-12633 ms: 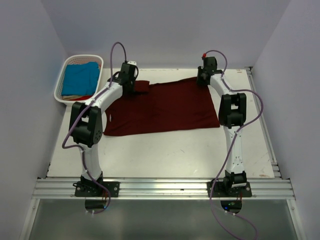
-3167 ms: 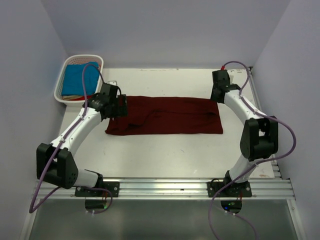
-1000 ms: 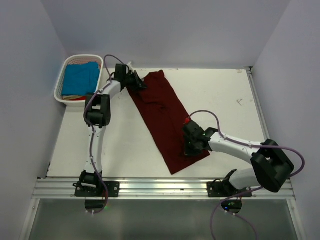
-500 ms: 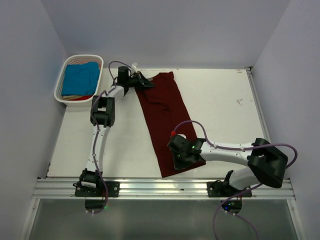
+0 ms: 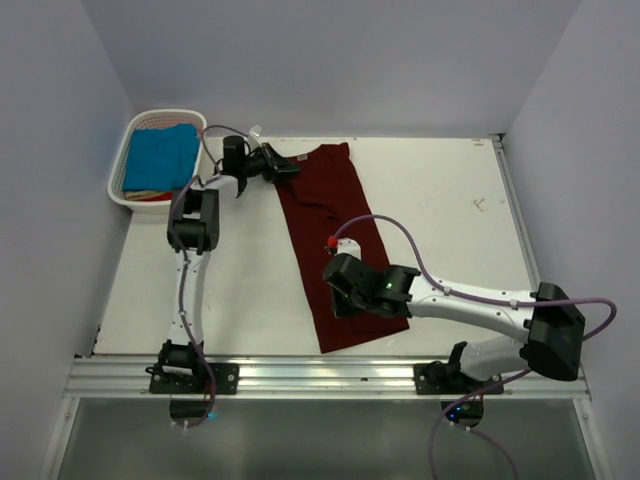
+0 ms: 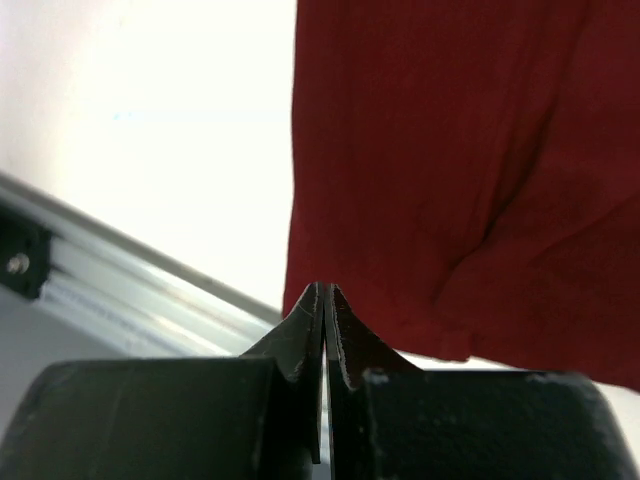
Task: Fold and stack the t-shirts
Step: Rotate the tshirt 90 degrees
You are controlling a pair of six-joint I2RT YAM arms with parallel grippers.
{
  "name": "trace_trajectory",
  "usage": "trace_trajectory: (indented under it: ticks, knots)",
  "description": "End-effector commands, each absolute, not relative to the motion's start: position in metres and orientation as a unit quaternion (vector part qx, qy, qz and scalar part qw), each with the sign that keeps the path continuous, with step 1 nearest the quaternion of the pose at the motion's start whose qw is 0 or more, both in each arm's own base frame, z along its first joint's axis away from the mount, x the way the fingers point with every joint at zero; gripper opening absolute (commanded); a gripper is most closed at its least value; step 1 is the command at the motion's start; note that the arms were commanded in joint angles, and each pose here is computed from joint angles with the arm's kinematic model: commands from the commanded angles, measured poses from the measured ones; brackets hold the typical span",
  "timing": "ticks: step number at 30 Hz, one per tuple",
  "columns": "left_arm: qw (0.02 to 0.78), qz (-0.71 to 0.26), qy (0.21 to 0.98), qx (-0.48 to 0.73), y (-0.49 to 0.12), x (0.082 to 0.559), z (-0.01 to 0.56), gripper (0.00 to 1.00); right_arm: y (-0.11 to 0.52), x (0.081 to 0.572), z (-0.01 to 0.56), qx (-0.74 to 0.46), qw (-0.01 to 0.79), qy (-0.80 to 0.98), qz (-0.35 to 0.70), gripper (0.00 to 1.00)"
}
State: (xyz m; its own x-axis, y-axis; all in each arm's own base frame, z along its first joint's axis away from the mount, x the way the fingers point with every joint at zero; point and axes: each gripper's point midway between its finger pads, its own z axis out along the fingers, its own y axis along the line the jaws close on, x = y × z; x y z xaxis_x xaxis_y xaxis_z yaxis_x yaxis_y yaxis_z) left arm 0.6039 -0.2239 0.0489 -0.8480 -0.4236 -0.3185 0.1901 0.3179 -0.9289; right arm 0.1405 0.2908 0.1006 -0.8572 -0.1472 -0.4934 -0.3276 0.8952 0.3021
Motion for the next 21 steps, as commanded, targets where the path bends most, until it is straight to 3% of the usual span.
trace_trajectory:
  ticks: [1, 5, 9, 13, 21]
  knots:
    - [0.398, -0.496, 0.771, -0.035, -0.189, 0.600, 0.161, 0.15, 0.268, 0.177, 0.113, -0.131, 0.307, 0.939, 0.087, 0.00]
    - [0.420, -0.378, 0.822, -0.068, -0.157, 0.564, 0.149, 0.14, 0.252, 0.200, 0.107, -0.111, 0.332, 0.937, 0.011, 0.00]
    - [0.396, -0.315, 0.857, -0.099, -0.139, 0.526, 0.126, 0.02, 0.237, 0.215, 0.086, -0.076, 0.323, 0.943, -0.029, 0.00]
    - [0.364, -0.279, 0.883, -0.099, -0.140, 0.488, 0.107, 0.00, 0.225, 0.217, 0.054, -0.059, 0.299, 0.952, -0.042, 0.00]
    - [0.329, -0.273, 0.899, -0.095, -0.159, 0.462, 0.076, 0.00, 0.222, 0.204, 0.009, -0.054, 0.252, 0.966, -0.030, 0.00]
